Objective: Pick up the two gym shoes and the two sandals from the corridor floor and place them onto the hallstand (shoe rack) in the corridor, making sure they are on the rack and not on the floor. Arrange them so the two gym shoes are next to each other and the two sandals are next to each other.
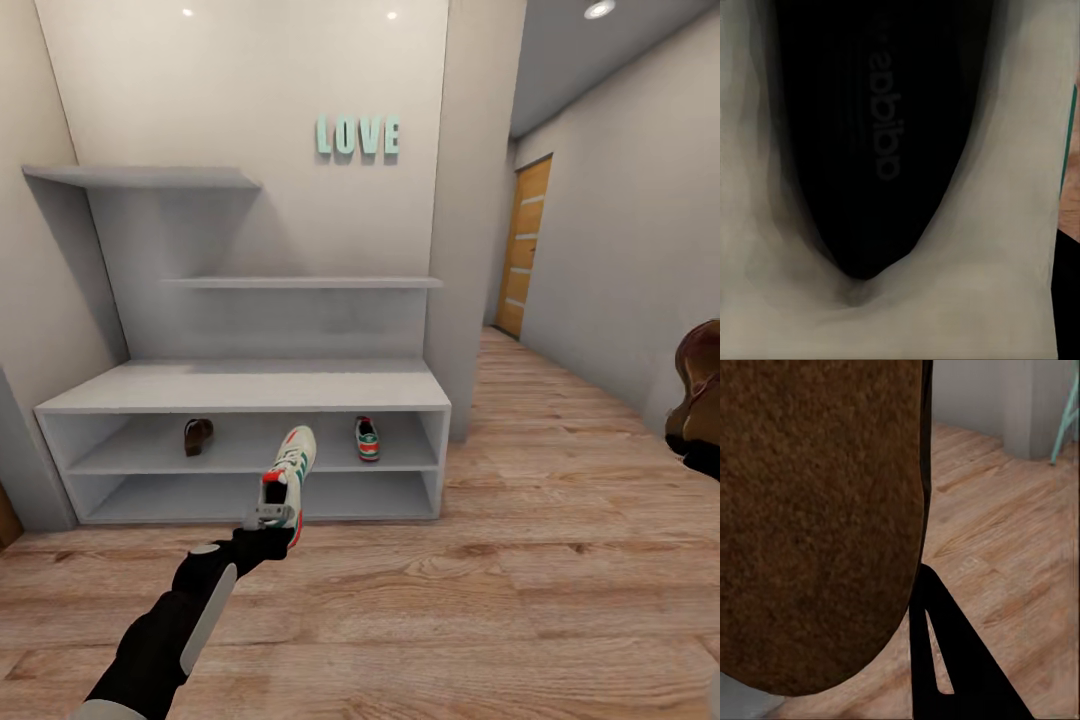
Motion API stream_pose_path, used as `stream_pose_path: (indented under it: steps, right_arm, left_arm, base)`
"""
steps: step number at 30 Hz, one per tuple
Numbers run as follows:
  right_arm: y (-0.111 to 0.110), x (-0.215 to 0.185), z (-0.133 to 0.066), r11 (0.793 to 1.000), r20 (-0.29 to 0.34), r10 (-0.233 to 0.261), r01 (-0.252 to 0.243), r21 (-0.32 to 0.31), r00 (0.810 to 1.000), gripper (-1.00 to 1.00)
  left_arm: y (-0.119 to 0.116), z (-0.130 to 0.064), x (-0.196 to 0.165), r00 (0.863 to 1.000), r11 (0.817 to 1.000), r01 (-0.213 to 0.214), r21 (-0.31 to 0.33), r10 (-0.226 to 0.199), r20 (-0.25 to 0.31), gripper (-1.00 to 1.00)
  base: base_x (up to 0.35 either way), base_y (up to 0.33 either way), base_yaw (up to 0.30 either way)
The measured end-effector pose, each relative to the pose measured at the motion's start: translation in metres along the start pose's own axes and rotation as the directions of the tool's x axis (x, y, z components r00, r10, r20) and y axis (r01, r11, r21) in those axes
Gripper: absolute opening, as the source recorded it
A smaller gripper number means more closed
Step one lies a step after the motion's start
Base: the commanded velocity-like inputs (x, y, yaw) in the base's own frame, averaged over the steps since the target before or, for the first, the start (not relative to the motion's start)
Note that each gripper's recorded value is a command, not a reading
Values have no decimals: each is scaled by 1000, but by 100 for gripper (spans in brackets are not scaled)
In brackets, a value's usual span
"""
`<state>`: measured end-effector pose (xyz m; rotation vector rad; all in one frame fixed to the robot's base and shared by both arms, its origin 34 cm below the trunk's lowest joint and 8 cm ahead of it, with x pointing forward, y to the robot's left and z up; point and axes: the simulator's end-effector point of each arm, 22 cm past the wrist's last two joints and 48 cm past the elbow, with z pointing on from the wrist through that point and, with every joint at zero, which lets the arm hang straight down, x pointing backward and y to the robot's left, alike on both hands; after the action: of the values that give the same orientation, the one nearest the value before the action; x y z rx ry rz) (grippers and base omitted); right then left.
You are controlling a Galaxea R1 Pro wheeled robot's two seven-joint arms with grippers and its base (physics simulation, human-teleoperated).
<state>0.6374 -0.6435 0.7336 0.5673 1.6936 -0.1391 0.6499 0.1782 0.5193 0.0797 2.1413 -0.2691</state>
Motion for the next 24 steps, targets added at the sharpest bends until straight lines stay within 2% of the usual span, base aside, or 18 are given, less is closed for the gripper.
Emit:
stream_pose_path:
  steps: [3, 6, 8, 9, 12, 24]
  right_arm:
    - [-34, 3, -7, 997, 7, 49, -50, 64, 999, -100]
    - [-73, 10, -18, 983, 22, 125, -127, 133, 992, -100]
    - [-88, 10, -22, 976, 35, 155, -159, 152, 987, -100]
    - [-106, 0, -29, 971, 53, 152, -159, 178, 987, -100]
    - [-132, -22, -39, 966, 86, 139, -155, 207, 986, -100]
    - [-148, -18, -43, 959, 46, 70, -80, 271, 996, -100]
  left_arm:
    - [0, 0, 1, 1000, 1000, 0, 0, 0, -2, -100]
    - [-1, 1, 2, 1000, 1000, 0, 2, 0, -3, -100]
    - [-1, 1, 2, 1000, 1000, 0, 1, 0, -4, -100]
    - [-1, 1, 2, 1000, 1000, 0, 1, 0, -4, -100]
    - [-1, 1, 2, 1000, 1000, 1, 1, -1, -4, -100]
    - [0, 2, 4, 1000, 1000, 2, 0, -2, -9, -100]
  base:
    - [0, 0, 0]
    - [0, 0, 0]
    - [0, 0, 0]
    - [0, 0, 0]
    - [0, 0, 0]
    - [0, 0, 0]
